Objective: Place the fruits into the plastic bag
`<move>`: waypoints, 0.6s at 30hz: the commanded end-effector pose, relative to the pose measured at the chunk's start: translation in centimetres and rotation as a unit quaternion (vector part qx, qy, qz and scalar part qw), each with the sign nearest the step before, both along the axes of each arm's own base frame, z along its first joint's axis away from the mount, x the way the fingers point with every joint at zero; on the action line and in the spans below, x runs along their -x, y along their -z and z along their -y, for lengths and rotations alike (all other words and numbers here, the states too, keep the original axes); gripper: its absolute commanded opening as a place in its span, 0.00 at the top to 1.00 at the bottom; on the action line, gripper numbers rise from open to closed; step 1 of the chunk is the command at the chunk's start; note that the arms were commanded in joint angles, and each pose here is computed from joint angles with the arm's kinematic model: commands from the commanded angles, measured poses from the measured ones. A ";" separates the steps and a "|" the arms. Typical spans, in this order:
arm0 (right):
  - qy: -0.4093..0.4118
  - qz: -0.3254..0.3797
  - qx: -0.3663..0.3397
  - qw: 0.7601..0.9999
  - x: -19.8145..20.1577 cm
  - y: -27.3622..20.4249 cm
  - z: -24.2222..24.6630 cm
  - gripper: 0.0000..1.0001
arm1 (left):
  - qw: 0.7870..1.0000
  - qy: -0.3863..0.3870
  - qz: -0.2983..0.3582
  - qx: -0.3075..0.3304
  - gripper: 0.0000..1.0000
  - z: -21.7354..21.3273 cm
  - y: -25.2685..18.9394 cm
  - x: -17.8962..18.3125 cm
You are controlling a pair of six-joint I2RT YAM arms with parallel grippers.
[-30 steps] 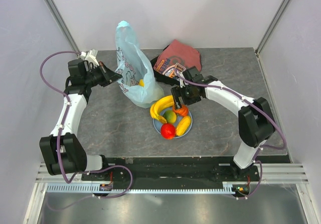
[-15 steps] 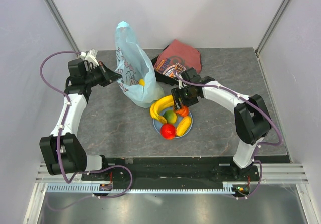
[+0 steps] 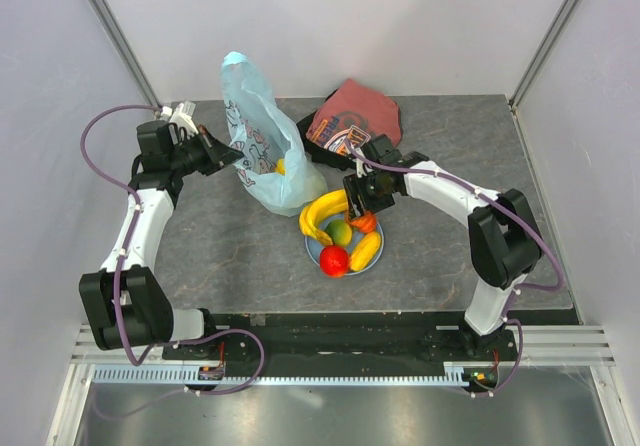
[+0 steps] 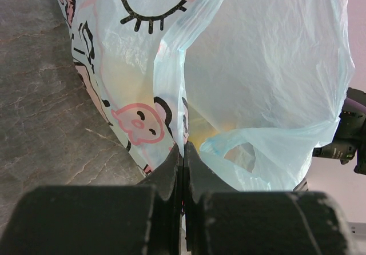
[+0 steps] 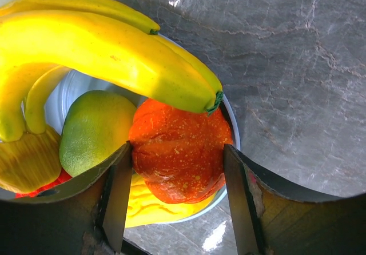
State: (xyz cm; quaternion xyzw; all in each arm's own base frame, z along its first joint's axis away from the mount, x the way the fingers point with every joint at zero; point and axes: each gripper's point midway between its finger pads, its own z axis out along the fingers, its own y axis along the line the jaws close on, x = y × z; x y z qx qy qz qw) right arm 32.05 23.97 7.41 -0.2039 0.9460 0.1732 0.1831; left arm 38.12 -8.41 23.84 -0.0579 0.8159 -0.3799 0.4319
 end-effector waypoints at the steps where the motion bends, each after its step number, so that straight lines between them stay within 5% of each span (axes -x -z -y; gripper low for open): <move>1: -0.005 0.028 0.000 1.000 -0.1 -2.8 0.5 0.64 | 1.000 0.001 0.024 0.004 0.98 0.3 -1.5 0.3; 18: -0.060 0.088 -0.070 0.992 1.1 -10.4 -0.8 0.67 | 1.000 0.004 0.026 0.004 0.99 0.4 -1.6 0.5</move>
